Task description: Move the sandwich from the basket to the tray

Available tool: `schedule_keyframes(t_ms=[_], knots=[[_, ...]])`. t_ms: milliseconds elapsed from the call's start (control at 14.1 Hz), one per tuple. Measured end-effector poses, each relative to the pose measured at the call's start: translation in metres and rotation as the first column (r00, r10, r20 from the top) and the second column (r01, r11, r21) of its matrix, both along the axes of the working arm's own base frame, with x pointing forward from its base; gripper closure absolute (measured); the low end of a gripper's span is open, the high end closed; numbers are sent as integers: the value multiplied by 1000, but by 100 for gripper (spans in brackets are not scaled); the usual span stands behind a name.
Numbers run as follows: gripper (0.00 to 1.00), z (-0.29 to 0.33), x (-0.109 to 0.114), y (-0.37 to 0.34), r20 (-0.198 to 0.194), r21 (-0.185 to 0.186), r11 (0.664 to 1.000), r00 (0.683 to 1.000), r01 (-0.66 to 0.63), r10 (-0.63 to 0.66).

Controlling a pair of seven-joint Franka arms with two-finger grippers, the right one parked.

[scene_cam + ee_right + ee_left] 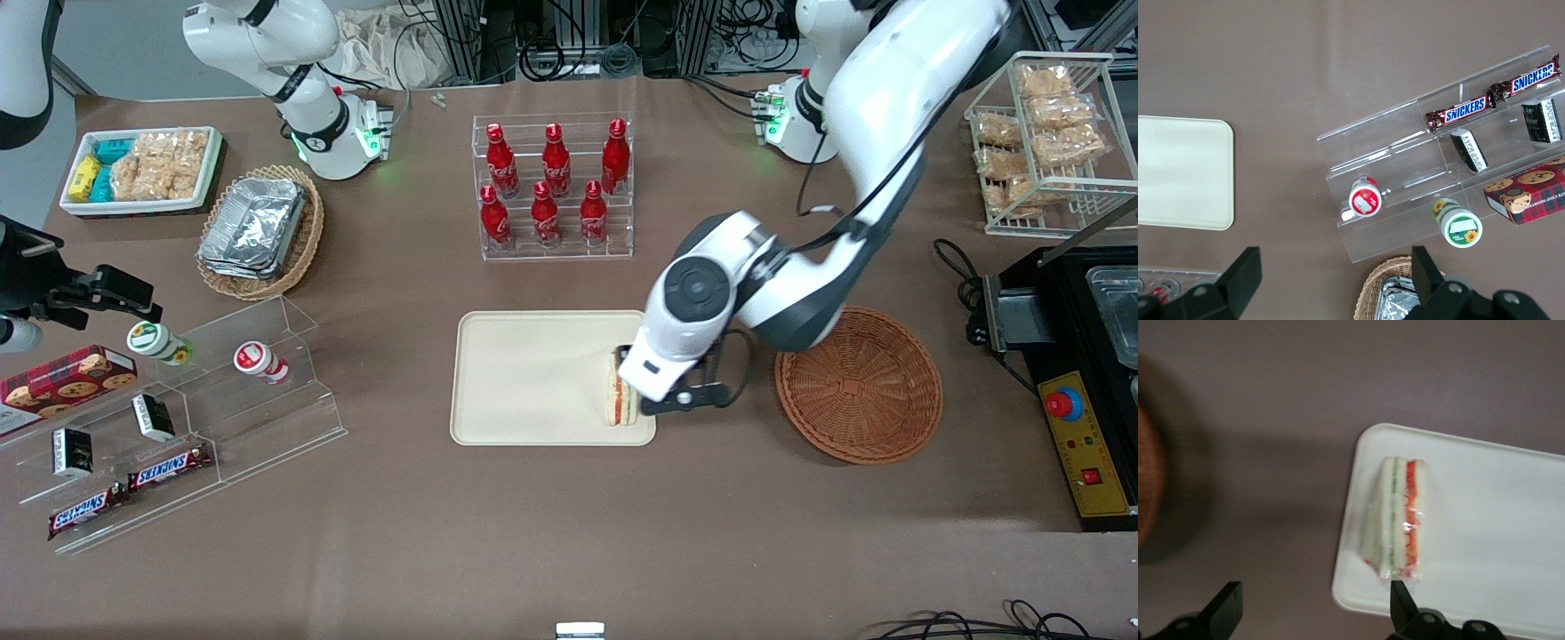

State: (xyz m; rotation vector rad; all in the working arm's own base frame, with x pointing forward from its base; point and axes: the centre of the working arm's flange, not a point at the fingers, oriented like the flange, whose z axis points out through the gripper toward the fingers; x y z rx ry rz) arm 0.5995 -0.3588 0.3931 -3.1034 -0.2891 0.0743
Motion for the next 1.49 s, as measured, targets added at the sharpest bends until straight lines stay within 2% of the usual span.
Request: schedule_keyframes(t_ms=[212,425,637,920,991,1204,1345,1487], knots=[[0,74,7,70,-24,-7,1000,1000,2,-2],[0,119,18,161,-57,-57,998,998,36,-40],[0,132,19,223,-69,-42,998,996,54,-57],[0,130,-1,267,-97,-35,978,973,207,-209],[0,132,-8,275,-90,-28,972,968,233,-234],[0,125,-33,285,-10,-5,966,966,258,-258],[0,120,-47,286,1,1,966,966,259,-259],[0,123,-48,287,0,1,963,963,271,-271]])
